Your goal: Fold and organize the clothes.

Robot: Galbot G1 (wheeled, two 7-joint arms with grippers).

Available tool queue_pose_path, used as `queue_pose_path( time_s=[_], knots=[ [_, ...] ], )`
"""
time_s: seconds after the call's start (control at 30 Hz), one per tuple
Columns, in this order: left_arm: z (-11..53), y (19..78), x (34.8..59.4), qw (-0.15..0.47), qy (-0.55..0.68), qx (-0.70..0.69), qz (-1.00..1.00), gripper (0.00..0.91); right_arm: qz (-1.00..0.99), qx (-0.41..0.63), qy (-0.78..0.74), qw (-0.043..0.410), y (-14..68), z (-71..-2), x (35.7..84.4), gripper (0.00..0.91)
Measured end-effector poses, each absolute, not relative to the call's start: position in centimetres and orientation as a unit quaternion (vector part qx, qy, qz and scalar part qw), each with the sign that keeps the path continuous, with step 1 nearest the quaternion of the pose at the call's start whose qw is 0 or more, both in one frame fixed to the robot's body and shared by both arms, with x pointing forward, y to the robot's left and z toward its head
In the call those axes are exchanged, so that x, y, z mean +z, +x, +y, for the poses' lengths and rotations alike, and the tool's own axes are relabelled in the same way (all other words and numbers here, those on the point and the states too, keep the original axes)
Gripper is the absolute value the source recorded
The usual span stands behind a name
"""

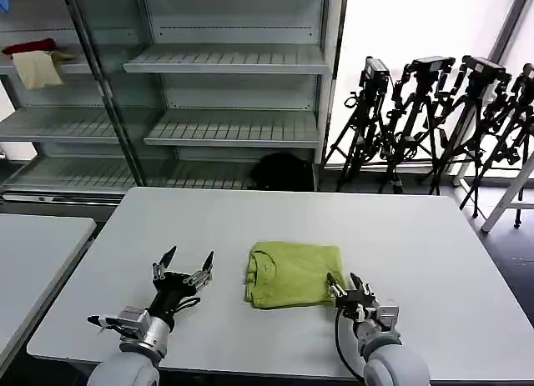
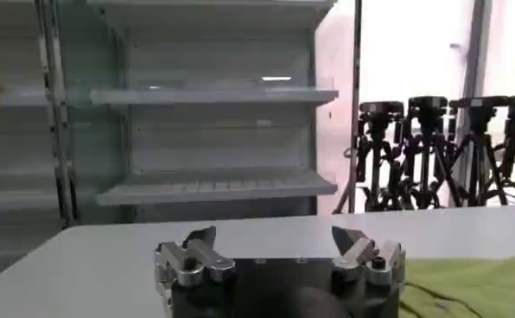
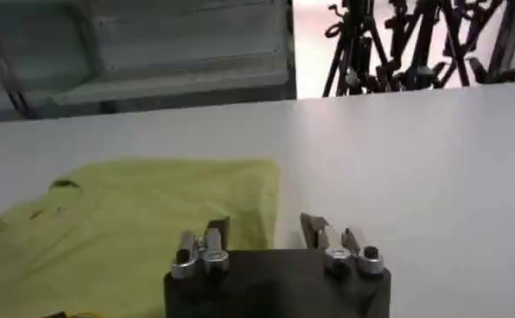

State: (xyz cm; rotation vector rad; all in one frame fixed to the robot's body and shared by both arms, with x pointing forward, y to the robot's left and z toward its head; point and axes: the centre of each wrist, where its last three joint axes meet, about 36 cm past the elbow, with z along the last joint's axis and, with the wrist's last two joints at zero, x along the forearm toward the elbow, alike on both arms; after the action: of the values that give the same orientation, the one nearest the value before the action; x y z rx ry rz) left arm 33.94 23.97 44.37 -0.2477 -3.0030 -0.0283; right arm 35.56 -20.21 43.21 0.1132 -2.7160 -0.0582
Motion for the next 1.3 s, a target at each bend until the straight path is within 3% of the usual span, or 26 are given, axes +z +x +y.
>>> queue_pose_path(
  time_s=[0.43,0.83,1.3],
  knots=[
    [24.6,33.5,44.4,0.064,-0.075,0.004,-0.995,0.907,-0.984,0.056,0.028,0.168,34.0,-20.5,43.9,0.907],
    [28.0,33.9,45.4,0.055,-0.054,0.017,-0.997,0.907,-0.988,0.115,-0.025,0.105,33.7,-27.6,46.0,0.907],
    [32.1,35.2,44.0,0.068,-0.037,0.011,-0.997,0.907,-0.983,0.138,-0.063,0.100,32.8,-35.8,45.3,0.907]
  ],
)
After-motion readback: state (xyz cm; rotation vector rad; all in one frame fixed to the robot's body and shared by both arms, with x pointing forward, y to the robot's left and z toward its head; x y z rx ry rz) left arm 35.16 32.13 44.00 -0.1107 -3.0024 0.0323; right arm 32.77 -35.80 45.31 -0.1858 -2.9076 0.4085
